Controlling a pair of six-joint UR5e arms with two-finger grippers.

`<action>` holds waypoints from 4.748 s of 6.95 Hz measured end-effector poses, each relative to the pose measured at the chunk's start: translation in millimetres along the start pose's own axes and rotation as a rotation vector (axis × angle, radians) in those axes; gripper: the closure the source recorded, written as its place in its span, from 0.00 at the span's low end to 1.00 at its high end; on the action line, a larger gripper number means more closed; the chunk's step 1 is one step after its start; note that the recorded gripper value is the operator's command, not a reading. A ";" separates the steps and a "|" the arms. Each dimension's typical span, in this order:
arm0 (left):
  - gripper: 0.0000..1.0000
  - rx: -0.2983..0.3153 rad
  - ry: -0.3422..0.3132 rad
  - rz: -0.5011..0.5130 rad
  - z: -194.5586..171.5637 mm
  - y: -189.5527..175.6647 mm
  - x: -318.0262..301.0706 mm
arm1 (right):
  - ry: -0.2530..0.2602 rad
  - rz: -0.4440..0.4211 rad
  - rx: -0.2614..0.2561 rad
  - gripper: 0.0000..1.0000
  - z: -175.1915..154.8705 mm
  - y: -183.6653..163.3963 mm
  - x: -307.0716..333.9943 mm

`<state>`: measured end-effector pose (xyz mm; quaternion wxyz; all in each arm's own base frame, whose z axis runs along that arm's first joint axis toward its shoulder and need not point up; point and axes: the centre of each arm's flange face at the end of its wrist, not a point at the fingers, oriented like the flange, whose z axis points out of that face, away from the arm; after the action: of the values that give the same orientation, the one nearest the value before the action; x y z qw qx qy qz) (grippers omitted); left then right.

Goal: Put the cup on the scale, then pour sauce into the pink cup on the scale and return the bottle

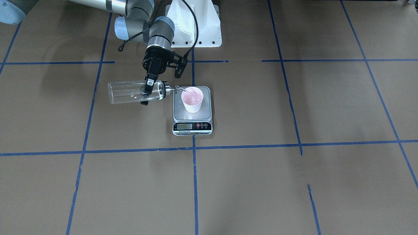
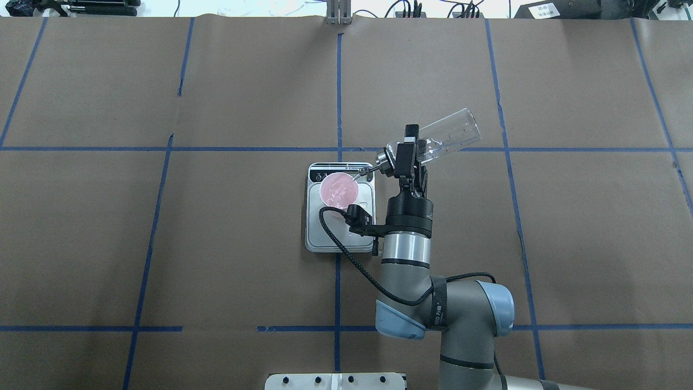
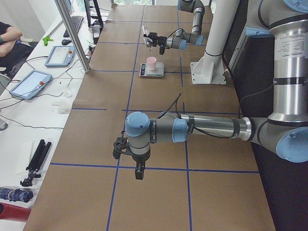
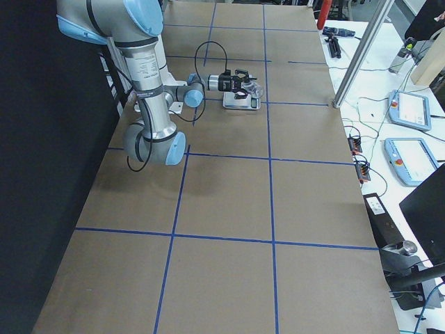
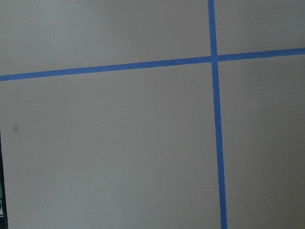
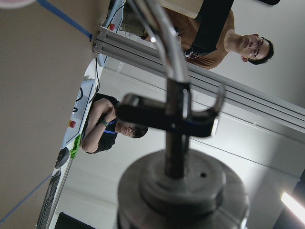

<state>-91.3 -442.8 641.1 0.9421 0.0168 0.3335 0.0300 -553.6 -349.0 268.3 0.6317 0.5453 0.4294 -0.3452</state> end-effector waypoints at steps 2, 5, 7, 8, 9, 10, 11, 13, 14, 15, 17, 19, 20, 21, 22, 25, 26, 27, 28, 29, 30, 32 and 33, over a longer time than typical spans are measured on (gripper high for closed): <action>0.00 0.001 0.000 0.001 -0.3 -0.1 0.3 | 0.000 0.001 0.000 1.00 -0.2 0.0 0.1; 0.00 0.003 0.009 0.000 -0.9 -0.2 1.0 | -0.001 0.011 0.001 1.00 -0.2 0.0 1.0; 0.00 0.005 0.022 0.001 -1.0 -0.4 2.4 | -0.004 0.021 0.002 1.00 -0.3 -0.3 1.3; 0.00 0.006 0.023 0.001 -1.1 -0.4 2.5 | -0.006 0.028 0.003 1.00 -0.4 -0.3 1.9; 0.00 0.006 0.024 0.001 -0.9 -0.5 2.7 | -0.008 0.042 0.004 1.00 -0.2 -0.1 2.8; 0.00 0.006 0.024 0.002 -0.8 -0.5 2.9 | -0.010 0.064 0.006 1.00 -0.1 0.5 4.5; 0.00 0.005 0.024 0.002 -0.7 -0.5 3.0 | -0.020 0.087 0.010 1.00 -0.1 0.9 5.9; 0.00 0.006 0.024 0.001 -1.2 -0.4 2.7 | -0.071 0.172 0.034 1.00 -0.5 1.5 9.9; 0.00 0.007 0.024 0.002 -1.4 -0.7 3.1 | -0.111 0.255 0.059 1.00 -0.8 2.3 13.9; 0.00 0.008 0.024 0.004 -1.9 -1.2 3.7 | -0.148 0.350 0.086 1.00 -1.5 3.5 18.2; 0.00 0.010 0.024 0.006 -2.6 -1.4 4.4 | -0.238 0.625 0.126 1.00 -2.6 4.1 21.8; 0.00 0.013 0.023 0.008 -4.1 -1.9 5.6 | -0.360 0.941 0.137 1.00 -3.6 5.7 35.2; 0.00 0.014 0.023 0.010 -4.8 -2.8 6.1 | -0.406 1.108 0.129 1.00 -4.4 9.6 47.9; 0.00 0.016 0.023 0.011 -5.6 -3.5 6.6 | -0.447 1.273 0.113 1.00 -5.1 14.7 59.1; 0.00 0.018 0.024 0.012 -6.3 -4.0 7.2 | -0.486 1.412 0.096 1.00 -4.1 21.4 68.3; 0.00 0.017 0.023 0.012 -5.8 -5.1 6.6 | -0.576 1.752 0.012 1.00 9.1 59.8 78.5; 0.00 0.015 0.023 0.011 -4.6 -4.5 5.7 | -0.599 1.776 -0.015 1.00 11.2 70.7 67.0; 0.00 0.011 0.024 0.008 -2.9 -3.1 4.6 | -0.636 1.773 -0.043 1.00 18.0 81.2 54.1; 0.00 0.007 0.025 0.004 -1.2 -1.9 3.3 | -0.696 1.765 -0.083 1.00 32.1 94.2 40.9; 0.00 0.006 0.025 0.003 -0.8 -1.5 3.1 | -0.764 1.781 -0.145 1.00 46.8 109.7 26.3; 0.00 0.006 0.026 0.003 -0.7 -1.3 3.0 | -0.812 1.810 -0.217 1.00 54.2 126.3 8.2; 0.00 0.007 0.026 0.003 -0.5 -1.3 2.9 | -0.867 1.874 -0.280 1.00 51.3 173.9 -36.0; 0.00 0.008 0.025 0.004 -0.8 -1.7 3.1 | -0.882 1.891 -0.280 1.00 47.0 203.3 -55.5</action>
<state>-89.4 -444.3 638.5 0.9377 0.0207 0.3455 0.0307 -383.7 -363.2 400.8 0.8016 0.4064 -0.4028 0.1731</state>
